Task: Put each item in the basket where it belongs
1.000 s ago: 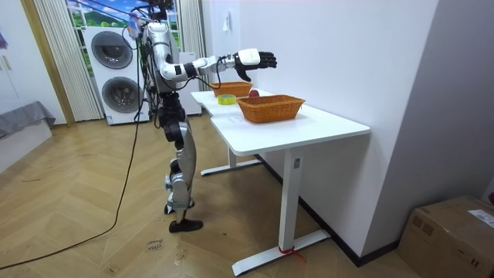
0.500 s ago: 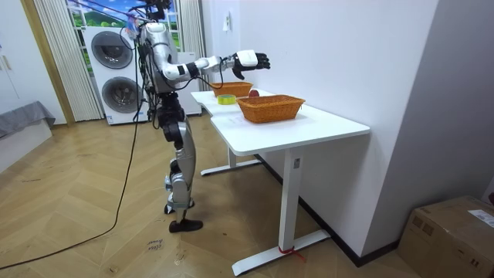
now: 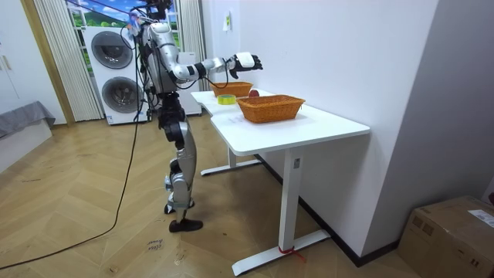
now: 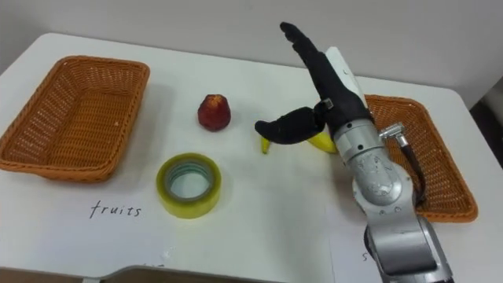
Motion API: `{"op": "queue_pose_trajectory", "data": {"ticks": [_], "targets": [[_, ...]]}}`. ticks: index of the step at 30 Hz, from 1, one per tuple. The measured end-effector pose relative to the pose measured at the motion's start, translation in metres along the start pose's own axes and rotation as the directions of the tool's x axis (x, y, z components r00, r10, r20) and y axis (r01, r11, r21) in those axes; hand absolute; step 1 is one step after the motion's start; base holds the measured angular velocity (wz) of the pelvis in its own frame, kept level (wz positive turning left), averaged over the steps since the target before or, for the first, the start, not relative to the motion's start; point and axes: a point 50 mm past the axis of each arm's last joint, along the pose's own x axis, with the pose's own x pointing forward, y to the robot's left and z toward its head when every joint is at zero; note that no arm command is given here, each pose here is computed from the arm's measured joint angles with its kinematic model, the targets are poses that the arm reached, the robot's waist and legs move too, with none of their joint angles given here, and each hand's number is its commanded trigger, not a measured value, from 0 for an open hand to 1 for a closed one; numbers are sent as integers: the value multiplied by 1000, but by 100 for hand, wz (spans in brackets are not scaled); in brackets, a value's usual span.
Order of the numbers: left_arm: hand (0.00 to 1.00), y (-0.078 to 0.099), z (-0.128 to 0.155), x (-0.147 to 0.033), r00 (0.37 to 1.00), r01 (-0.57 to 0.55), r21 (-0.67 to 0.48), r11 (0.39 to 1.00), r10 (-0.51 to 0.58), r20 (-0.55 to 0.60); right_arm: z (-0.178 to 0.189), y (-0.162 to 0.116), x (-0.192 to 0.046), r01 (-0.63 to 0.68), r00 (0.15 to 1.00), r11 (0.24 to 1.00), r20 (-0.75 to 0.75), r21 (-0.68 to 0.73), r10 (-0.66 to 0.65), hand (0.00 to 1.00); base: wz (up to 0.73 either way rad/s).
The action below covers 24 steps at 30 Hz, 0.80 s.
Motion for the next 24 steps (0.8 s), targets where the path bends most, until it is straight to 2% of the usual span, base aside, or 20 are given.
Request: {"op": "queue_pose_trajectory", "data": {"ticks": [17, 24], "targets": [[0, -2, 3, -1, 1000, 6, 56, 998, -6, 3, -19, 31, 2, -132, 986, 991, -96, 16, 133, 0, 12], [0, -6, 2, -2, 1000, 18, 82, 996, -18, 5, -29, 42, 2, -139, 979, 989, -142, 55, 146, 0, 3]]}}
